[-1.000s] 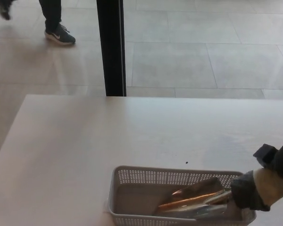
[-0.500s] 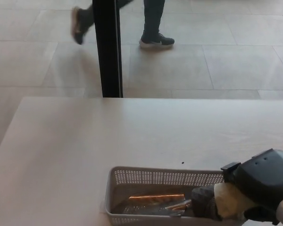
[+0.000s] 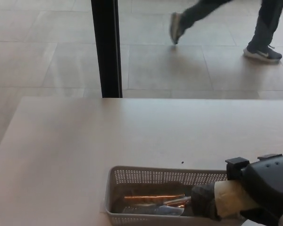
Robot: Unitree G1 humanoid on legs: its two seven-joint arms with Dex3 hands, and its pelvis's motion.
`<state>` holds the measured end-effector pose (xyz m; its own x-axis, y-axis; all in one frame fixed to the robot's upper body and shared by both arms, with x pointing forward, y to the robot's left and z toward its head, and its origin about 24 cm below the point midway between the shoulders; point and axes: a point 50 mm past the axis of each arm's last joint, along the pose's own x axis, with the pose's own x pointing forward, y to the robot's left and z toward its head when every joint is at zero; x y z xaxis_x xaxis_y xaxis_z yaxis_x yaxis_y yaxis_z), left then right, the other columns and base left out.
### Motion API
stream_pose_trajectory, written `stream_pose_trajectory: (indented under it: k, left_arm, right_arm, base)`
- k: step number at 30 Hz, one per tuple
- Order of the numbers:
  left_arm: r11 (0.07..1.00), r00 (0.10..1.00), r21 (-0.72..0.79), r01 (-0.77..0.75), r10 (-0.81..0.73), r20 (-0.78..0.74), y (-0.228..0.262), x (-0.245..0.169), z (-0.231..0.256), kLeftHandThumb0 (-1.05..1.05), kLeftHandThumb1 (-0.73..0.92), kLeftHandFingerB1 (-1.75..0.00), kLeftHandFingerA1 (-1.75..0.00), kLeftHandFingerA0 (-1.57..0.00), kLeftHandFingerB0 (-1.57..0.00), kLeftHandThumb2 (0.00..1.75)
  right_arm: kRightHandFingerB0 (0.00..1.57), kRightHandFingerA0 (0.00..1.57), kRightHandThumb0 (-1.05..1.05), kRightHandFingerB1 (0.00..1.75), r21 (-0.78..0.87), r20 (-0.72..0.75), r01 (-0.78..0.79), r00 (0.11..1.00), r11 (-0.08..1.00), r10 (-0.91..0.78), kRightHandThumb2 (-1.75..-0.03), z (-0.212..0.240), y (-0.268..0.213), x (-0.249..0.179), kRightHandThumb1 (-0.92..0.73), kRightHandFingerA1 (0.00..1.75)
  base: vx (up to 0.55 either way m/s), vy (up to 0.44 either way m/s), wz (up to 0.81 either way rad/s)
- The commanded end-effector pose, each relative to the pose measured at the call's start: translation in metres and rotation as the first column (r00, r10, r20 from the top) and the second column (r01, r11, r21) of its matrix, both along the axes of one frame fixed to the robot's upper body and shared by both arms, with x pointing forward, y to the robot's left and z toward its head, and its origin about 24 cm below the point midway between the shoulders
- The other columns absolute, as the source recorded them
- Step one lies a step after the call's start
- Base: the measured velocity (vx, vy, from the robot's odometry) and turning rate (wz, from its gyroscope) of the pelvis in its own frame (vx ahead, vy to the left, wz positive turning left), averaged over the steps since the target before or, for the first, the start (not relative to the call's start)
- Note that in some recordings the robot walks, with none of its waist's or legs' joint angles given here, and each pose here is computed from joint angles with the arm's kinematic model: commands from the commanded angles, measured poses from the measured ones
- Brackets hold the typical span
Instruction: A garden tool is kept on the righthand side and a container is kept on the lefthand side on a desk infront of the robot. the robot uses its right hand to pick up the garden tool and makes a scooping motion inside the container
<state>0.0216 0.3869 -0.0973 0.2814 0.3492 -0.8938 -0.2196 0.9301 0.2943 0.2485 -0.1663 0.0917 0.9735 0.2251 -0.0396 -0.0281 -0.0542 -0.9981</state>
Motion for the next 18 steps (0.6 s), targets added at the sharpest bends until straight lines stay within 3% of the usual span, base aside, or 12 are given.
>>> stream_pose_trajectory:
  k: [1, 3, 4, 6, 9, 10, 11, 13, 14, 16, 17, 18]
  left_arm:
    - [1.000, 1.000, 0.023, 0.001, -0.001, -0.014, 0.005, -0.004, 0.003, -0.87, -0.01, -1.03, -1.22, -1.00, -0.77, 1.15]
    - [0.999, 0.999, 0.039, 0.034, -0.033, -0.026, 0.005, -0.003, 0.004, -0.87, -0.03, -1.03, -1.19, -0.98, -0.78, 1.12]
    - [0.999, 1.000, 0.030, 0.021, -0.020, -0.022, 0.005, -0.003, 0.004, -0.76, -0.07, -1.03, -1.16, -0.78, -0.72, 1.12]
    - [0.999, 1.000, 0.030, 0.017, -0.016, -0.024, 0.005, -0.004, 0.004, -0.76, -0.04, -0.98, -1.09, -0.77, -0.72, 1.08]
    - [0.999, 0.999, 0.041, 0.030, -0.029, -0.029, 0.005, -0.003, 0.004, -0.92, -0.03, -1.03, -1.22, -0.97, -0.78, 1.13]
    - [0.998, 0.999, 0.047, 0.034, -0.033, -0.033, 0.005, -0.003, 0.004, -0.83, -0.04, -1.00, -1.13, -0.87, -0.76, 1.10]
    - [0.999, 1.000, 0.031, -0.009, 0.010, -0.012, 0.005, -0.003, 0.003, -0.64, -0.06, -1.01, -1.18, -0.95, -0.78, 1.08]
    - [0.999, 1.000, 0.037, 0.011, -0.011, -0.017, 0.005, -0.003, 0.004, -0.78, -0.08, -1.02, -1.14, -0.86, -0.76, 1.10]
    - [0.998, 0.999, 0.044, 0.042, -0.041, -0.025, 0.007, -0.004, 0.005, -0.83, -0.03, -1.05, -1.23, -0.98, -0.80, 1.14]
    - [0.998, 0.999, 0.046, 0.040, -0.039, -0.032, 0.006, -0.005, 0.005, -0.84, -0.03, -1.04, -1.21, -0.98, -0.82, 1.14]
    - [0.999, 1.000, 0.033, 0.014, -0.013, -0.023, 0.006, -0.006, 0.004, -0.95, -0.03, -1.07, -1.28, -0.92, -0.74, 1.21]
    - [1.000, 1.000, 0.024, -0.002, 0.003, -0.023, 0.005, -0.008, 0.003, -0.98, -0.03, -1.03, -1.23, -0.78, -0.66, 1.18]
  right_arm:
    - [0.68, 0.90, -0.35, 1.64, 0.461, 0.108, -0.054, 0.994, 0.886, 0.004, -1.15, 0.005, -0.010, -0.006, -0.56, 1.75]
    - [0.71, 0.88, -0.34, 1.63, 0.486, 0.165, -0.062, 0.986, 0.872, -0.022, -1.12, 0.012, -0.016, -0.004, -0.55, 1.75]
    - [0.72, 0.91, -0.34, 1.62, 0.538, 0.184, -0.039, 0.980, 0.842, -0.072, -1.15, 0.021, -0.024, -0.001, -0.53, 1.75]
    - [0.71, 0.93, -0.34, 1.65, 0.587, 0.217, -0.025, 0.968, 0.809, -0.127, -1.20, 0.035, -0.035, 0.003, -0.50, 1.75]
    - [0.76, 0.95, -0.30, 1.61, 0.640, 0.275, -0.042, 0.945, 0.768, -0.178, -1.24, 0.047, -0.047, 0.007, -0.47, 1.75]
    - [0.76, 0.95, -0.27, 1.60, 0.665, 0.292, -0.047, 0.935, 0.746, -0.201, -1.24, 0.053, -0.054, 0.008, -0.47, 1.75]
    - [0.76, 0.94, -0.25, 1.59, 0.673, 0.308, -0.052, 0.927, 0.738, -0.216, -1.26, 0.056, -0.057, 0.009, -0.44, 1.75]
    - [0.76, 0.93, -0.22, 1.56, 0.718, 0.317, -0.049, 0.911, 0.694, -0.264, -1.29, 0.063, -0.066, 0.010, -0.42, 1.75]
    - [0.76, 0.92, -0.20, 1.56, 0.735, 0.318, -0.046, 0.904, 0.676, -0.285, -1.29, 0.065, -0.068, 0.011, -0.42, 1.75]
    - [0.74, 0.89, -0.16, 1.55, 0.756, 0.317, -0.051, 0.901, 0.652, -0.297, -1.28, 0.068, -0.072, 0.012, -0.43, 1.75]
    - [0.88, 1.18, -0.15, 1.25, 0.773, 0.323, -0.056, 0.892, 0.632, -0.316, -1.19, 0.071, -0.079, 0.013, -0.46, 1.45]
    - [0.69, 0.86, -0.04, 1.51, 0.773, 0.336, -0.052, 0.879, 0.633, -0.338, -1.22, 0.074, -0.086, 0.015, -0.47, 1.75]
  base:
    - [0.00, 0.000, 0.00]
    - [0.00, 0.000, 0.00]
    - [0.00, 0.000, 0.00]
    - [0.00, 0.000, 0.00]
    - [0.00, 0.000, 0.00]
    - [0.00, 0.000, 0.00]
    - [0.00, 0.000, 0.00]
    - [0.00, 0.000, 0.00]
    - [0.00, 0.000, 0.00]
    - [0.00, 0.000, 0.00]
    - [0.00, 0.000, 0.00]
    - [0.00, 0.000, 0.00]
